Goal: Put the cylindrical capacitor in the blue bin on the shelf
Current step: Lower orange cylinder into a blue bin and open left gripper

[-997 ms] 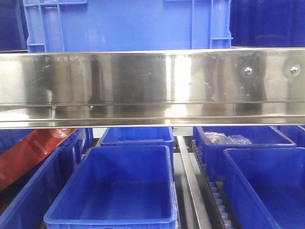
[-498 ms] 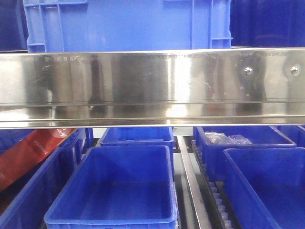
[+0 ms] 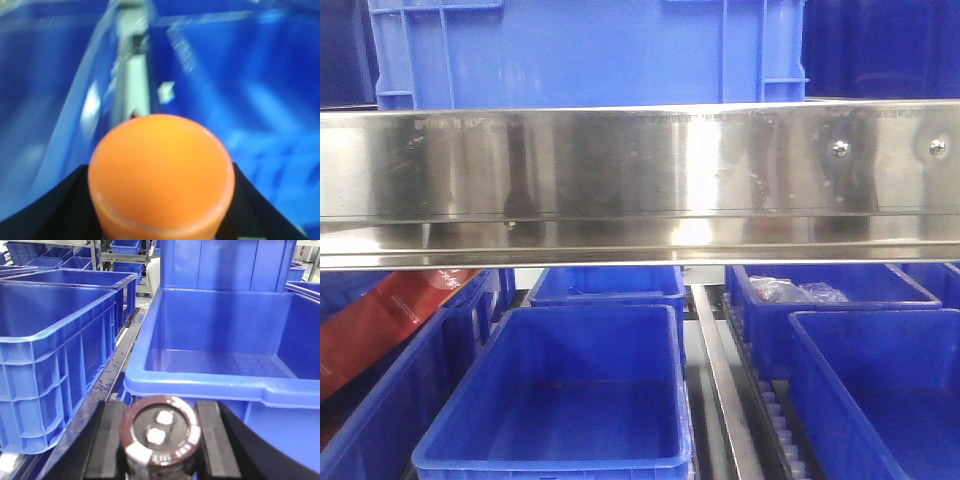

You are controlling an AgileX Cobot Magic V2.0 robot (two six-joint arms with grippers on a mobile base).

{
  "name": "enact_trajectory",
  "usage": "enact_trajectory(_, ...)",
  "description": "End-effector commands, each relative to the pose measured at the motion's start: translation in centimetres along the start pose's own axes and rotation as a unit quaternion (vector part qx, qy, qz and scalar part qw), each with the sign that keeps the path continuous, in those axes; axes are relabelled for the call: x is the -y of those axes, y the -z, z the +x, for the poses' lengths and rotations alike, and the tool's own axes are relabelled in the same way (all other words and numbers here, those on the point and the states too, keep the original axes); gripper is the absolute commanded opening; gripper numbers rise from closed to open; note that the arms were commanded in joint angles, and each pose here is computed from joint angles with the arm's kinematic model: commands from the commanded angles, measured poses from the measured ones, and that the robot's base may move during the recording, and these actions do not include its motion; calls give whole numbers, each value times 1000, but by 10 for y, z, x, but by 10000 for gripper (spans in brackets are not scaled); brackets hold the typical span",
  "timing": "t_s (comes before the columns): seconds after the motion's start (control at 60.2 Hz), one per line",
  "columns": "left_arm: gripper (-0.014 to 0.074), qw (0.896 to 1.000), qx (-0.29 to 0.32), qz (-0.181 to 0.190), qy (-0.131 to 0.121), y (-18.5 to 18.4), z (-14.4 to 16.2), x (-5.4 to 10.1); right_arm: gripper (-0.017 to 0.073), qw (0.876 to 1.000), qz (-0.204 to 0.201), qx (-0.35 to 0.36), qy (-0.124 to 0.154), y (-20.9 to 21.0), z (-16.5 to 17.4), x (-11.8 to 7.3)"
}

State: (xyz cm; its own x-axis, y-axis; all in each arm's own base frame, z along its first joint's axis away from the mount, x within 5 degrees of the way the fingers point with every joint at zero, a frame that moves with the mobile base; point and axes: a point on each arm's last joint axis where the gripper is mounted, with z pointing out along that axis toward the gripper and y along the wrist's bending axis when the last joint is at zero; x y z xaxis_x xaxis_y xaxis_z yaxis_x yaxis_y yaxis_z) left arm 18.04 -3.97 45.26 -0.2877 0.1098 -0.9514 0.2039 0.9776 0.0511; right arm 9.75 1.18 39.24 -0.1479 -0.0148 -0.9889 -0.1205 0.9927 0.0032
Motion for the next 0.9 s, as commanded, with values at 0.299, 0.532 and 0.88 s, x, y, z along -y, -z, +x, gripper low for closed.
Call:
enact_trajectory(0.299,-111,992,53,106,-48,-82,-90,67,-162,1000,-1,18,1,1,-3,0)
enact_trajectory(0.532,-111,990,10,128,-59,-159,-88,104,-162,1000,-1,18,0,1,-3,0)
enact_trajectory(0.88,447,987,-62,133,-63,-220,-53,123,-162,1000,-2,18,-1,1,-3,0)
